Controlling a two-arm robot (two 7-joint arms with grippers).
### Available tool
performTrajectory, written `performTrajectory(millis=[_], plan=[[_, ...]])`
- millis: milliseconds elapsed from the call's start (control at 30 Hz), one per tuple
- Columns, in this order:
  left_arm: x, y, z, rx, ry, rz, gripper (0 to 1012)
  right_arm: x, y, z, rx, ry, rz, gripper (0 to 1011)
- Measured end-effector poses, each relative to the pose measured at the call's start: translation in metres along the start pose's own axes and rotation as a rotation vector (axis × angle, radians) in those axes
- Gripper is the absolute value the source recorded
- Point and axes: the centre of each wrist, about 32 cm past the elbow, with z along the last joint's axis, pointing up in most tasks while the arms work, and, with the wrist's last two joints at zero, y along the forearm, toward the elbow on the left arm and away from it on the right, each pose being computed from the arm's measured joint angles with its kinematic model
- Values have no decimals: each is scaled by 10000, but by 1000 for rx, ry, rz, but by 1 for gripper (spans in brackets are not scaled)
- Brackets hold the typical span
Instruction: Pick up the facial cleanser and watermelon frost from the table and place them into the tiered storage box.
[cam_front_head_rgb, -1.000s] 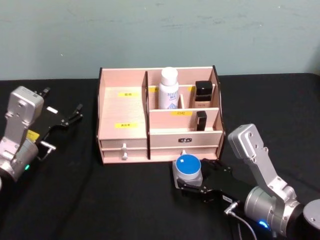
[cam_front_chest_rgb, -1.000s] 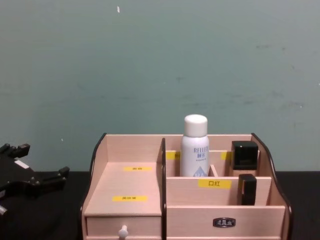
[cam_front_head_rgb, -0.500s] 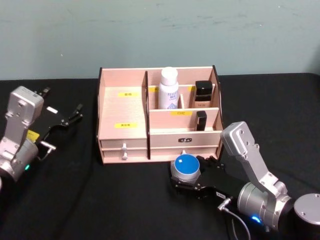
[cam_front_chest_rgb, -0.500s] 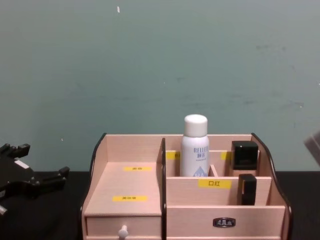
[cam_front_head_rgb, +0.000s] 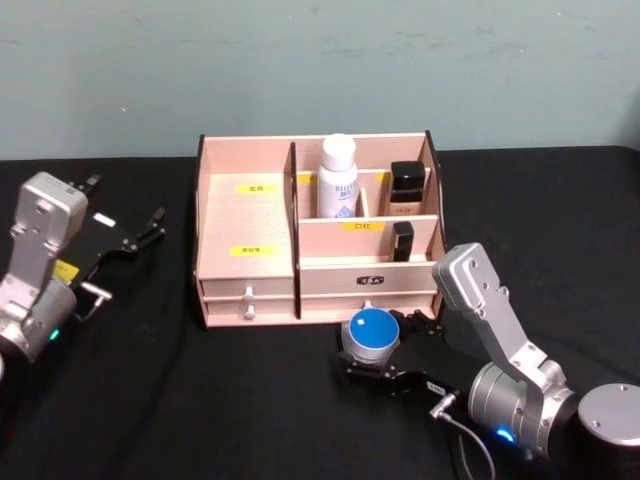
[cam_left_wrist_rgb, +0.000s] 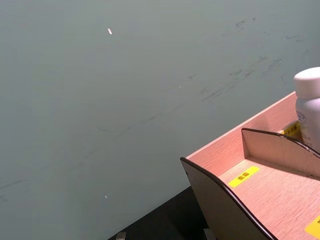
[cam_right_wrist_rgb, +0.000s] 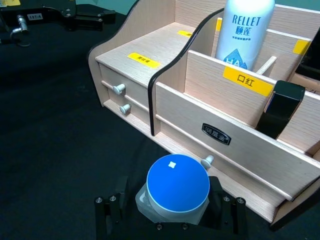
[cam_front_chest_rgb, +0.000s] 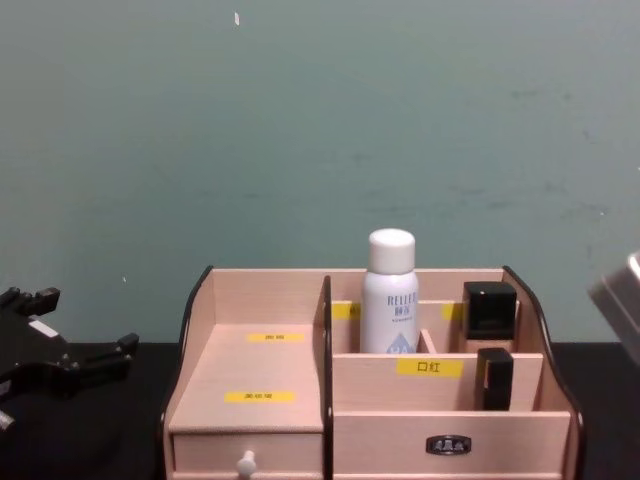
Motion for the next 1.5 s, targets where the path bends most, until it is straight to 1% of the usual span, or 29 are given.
performTrajectory(millis=[200, 400, 567, 667, 700, 800, 1333, 1500], plan=[[0, 0, 0, 0, 0, 0, 1001, -7, 14, 3, 3, -16, -4, 1003], [0, 0, 0, 0, 0, 0, 1001, -5, 12, 2, 3, -16, -5, 995], [0, 0, 0, 0, 0, 0, 1001, -3, 10, 1, 2, -15, -5, 872], [0, 0, 0, 0, 0, 0, 1001, -2, 9, 0, 2, -14, -5, 823], [0, 0, 0, 0, 0, 0, 1001, -2, 9, 0, 2, -14, -5, 768], [0, 0, 0, 0, 0, 0, 1001, -2, 8, 0, 3, -13, -5, 718], [0, 0, 0, 0, 0, 0, 1001, -2, 6, 1, 3, -11, -5, 713], [0, 0, 0, 0, 0, 0, 1001, 5, -2, 9, 19, -21, -1, 715]])
